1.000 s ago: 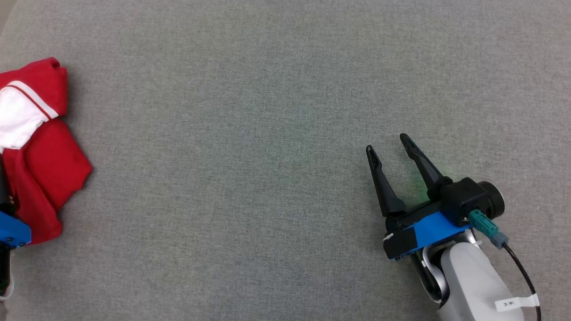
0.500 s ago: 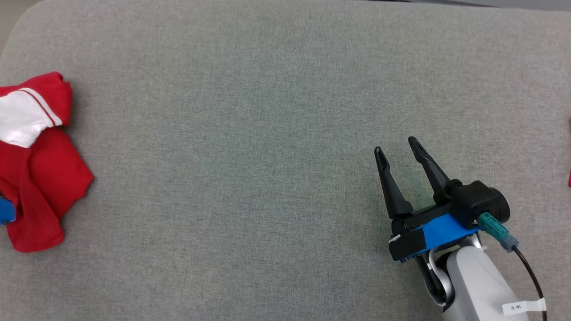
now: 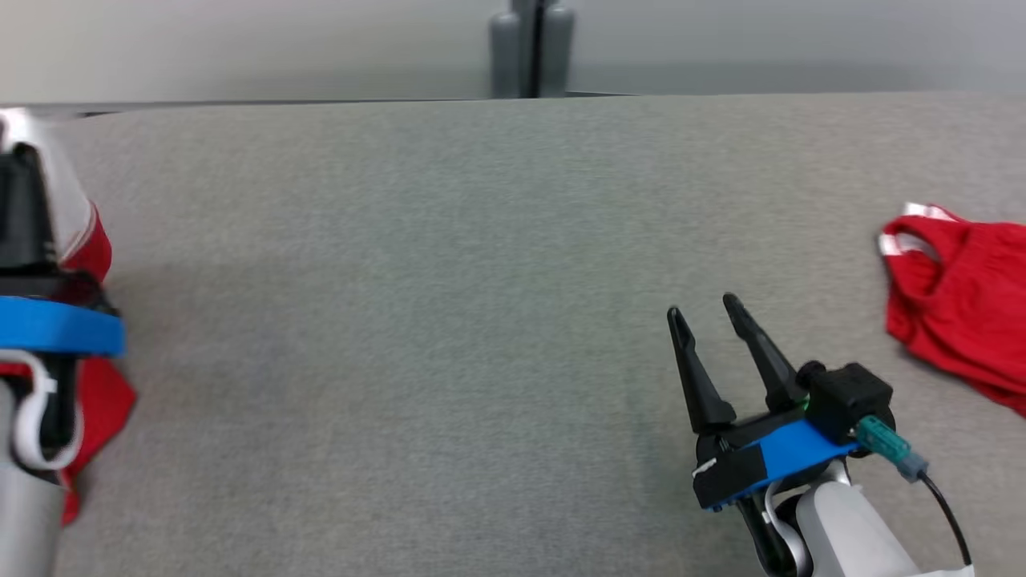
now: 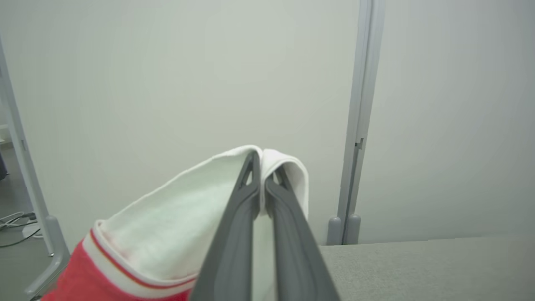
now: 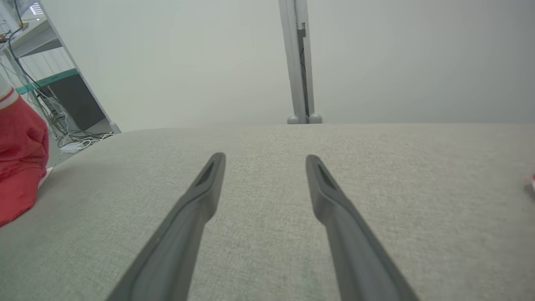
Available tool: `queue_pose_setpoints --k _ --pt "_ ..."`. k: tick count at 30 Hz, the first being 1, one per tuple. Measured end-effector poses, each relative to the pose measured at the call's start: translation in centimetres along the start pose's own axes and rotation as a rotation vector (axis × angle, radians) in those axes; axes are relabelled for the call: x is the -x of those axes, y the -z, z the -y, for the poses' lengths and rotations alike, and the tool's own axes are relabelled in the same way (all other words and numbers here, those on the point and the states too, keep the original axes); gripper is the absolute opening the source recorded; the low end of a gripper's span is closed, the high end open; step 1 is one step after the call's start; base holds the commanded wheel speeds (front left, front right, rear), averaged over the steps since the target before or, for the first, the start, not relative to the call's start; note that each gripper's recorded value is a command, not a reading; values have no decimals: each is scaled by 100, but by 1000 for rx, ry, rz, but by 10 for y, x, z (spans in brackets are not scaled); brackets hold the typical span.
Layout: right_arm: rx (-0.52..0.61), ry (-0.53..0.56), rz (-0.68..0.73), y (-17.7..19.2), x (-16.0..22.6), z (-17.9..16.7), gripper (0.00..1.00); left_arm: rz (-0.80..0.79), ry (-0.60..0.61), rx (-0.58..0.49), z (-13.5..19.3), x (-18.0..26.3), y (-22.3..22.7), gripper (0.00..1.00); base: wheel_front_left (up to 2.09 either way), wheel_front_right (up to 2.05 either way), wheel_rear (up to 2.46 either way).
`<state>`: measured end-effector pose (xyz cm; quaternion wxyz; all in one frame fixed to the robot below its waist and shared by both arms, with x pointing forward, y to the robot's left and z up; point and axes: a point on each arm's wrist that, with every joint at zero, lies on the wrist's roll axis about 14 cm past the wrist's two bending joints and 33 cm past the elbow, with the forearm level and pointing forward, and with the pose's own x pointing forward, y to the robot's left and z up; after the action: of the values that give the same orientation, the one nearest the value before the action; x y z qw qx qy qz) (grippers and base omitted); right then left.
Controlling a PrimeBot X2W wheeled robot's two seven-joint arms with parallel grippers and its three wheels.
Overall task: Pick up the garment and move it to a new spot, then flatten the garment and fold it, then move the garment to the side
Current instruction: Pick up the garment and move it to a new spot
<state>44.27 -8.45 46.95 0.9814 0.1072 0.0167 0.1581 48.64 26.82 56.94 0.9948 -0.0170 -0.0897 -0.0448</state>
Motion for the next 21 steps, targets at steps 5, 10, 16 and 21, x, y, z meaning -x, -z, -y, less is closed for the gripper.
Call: queue_pose_setpoints --k 5,10,16,21 --pt "15 79 15 -10 30 21 100 13 201 75 86 -17 8 0 0 0 0" --pt "34 158 36 -21 60 40 100 0 378 178 170 -25 21 0 0 0 0" --pt "41 269 48 -27 98 63 100 -26 616 282 274 -18 32 0 0 0 0" --pt "42 358 58 -32 128 78 100 -32 803 367 351 7 25 0 0 0 0"
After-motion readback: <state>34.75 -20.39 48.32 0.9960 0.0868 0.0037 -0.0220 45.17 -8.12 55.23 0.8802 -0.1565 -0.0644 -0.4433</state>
